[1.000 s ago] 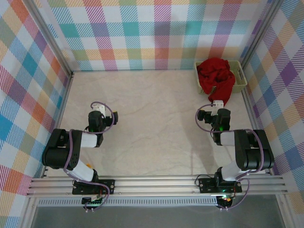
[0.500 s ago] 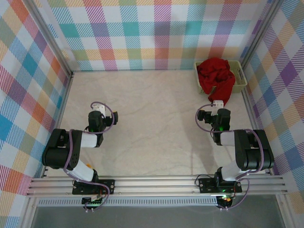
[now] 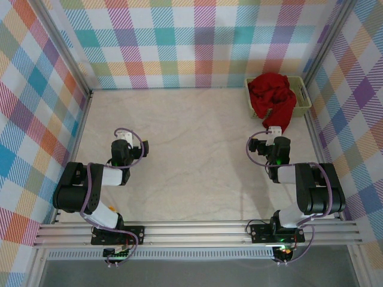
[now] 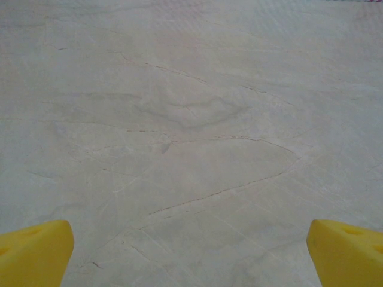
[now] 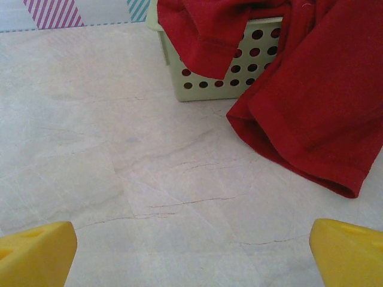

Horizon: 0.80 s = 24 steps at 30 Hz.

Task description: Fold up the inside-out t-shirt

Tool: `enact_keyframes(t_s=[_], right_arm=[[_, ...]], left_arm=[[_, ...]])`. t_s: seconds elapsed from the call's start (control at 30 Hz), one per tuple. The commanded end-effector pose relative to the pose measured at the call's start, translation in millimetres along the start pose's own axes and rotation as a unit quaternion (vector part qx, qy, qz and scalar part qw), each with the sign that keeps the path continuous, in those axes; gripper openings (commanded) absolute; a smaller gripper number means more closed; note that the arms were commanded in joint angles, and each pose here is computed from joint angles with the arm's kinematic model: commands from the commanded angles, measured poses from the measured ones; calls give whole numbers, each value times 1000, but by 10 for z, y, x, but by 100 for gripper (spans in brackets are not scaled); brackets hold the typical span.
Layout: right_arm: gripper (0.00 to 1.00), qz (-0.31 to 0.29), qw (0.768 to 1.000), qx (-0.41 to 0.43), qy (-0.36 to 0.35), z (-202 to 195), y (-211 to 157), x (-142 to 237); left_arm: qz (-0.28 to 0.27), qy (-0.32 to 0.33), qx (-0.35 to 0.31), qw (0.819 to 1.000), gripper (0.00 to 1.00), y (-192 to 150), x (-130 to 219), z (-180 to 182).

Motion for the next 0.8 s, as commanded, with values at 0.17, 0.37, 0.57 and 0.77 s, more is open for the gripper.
enact_keyframes(t_s=[0.17, 0.37, 0.57, 0.77], right_arm=[[100, -52, 998, 19, 15, 83, 254, 268], [100, -68, 996, -12, 48, 194, 702, 625], [100, -48, 990, -121, 53, 76, 1336, 963], [100, -44, 984, -166, 51, 16, 1423, 1047]], left_arm=[[-46, -21, -42, 998, 100, 349, 379, -298], [-80, -92, 8, 993, 100, 721, 886, -583], [-66, -102, 108, 987, 100, 1116, 1234, -677], [-36, 29, 240, 970, 100, 1121, 1335, -353]])
Point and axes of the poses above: each hand's point on the last joint's axis, 136 mm out from that joint toward the fingers, its own x axis back along the fingers, its own z axis along the line the jaws close on, y = z × x, the point moved 4 cm from there along x, back along the fingers, and after that the axes turned 14 degrees about x, right-handed, at the moved point
